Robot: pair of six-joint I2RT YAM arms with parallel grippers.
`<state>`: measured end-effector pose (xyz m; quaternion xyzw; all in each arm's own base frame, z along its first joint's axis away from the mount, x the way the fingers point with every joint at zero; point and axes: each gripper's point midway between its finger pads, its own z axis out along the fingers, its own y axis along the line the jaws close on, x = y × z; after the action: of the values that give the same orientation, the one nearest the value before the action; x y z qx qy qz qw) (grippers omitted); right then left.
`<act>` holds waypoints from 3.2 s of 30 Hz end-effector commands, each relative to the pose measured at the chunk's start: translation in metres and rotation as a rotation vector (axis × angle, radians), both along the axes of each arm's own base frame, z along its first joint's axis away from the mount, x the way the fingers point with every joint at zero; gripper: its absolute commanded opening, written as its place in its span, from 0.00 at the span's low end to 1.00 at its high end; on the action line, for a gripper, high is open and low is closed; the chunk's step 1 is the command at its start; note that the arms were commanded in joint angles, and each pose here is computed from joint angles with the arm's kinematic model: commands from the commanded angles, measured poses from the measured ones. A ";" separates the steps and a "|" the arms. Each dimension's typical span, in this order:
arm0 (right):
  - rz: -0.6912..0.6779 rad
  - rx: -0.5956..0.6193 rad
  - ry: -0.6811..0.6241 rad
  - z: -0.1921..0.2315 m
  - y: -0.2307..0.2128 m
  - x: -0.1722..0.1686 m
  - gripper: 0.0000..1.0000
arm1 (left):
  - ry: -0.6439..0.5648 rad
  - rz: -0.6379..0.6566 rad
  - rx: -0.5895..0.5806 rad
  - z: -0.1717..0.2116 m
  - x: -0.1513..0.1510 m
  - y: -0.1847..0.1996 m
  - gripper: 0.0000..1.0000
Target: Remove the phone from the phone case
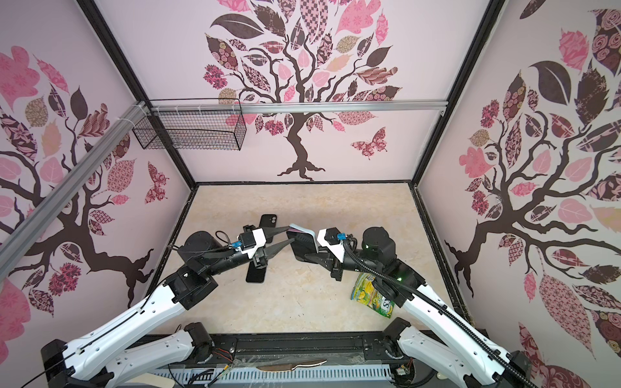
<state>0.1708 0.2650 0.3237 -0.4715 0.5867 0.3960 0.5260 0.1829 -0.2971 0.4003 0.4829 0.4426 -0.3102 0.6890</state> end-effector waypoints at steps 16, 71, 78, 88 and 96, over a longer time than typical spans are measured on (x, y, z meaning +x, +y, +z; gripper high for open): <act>0.161 0.207 -0.306 0.087 -0.003 -0.044 0.00 | 0.357 -0.429 0.008 -0.042 -0.058 -0.019 0.31; -0.052 0.127 -0.149 0.046 -0.024 -0.025 0.56 | 0.198 -0.076 0.250 -0.075 -0.033 0.015 0.00; 0.041 -0.044 0.055 0.028 -0.006 -0.023 0.51 | 0.142 -0.048 0.408 -0.098 -0.029 0.021 0.00; 0.111 -0.119 0.105 0.010 0.018 -0.027 0.48 | 0.132 -0.082 0.461 -0.105 -0.028 0.014 0.00; 0.092 -0.061 0.148 0.016 0.030 -0.016 0.45 | 0.132 -0.099 0.476 -0.107 -0.030 0.013 0.00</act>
<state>0.1510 0.2917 0.3155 -0.4964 0.6281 0.4252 0.4222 0.1535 -0.2801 0.2559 0.6314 0.5612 -0.2602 0.4677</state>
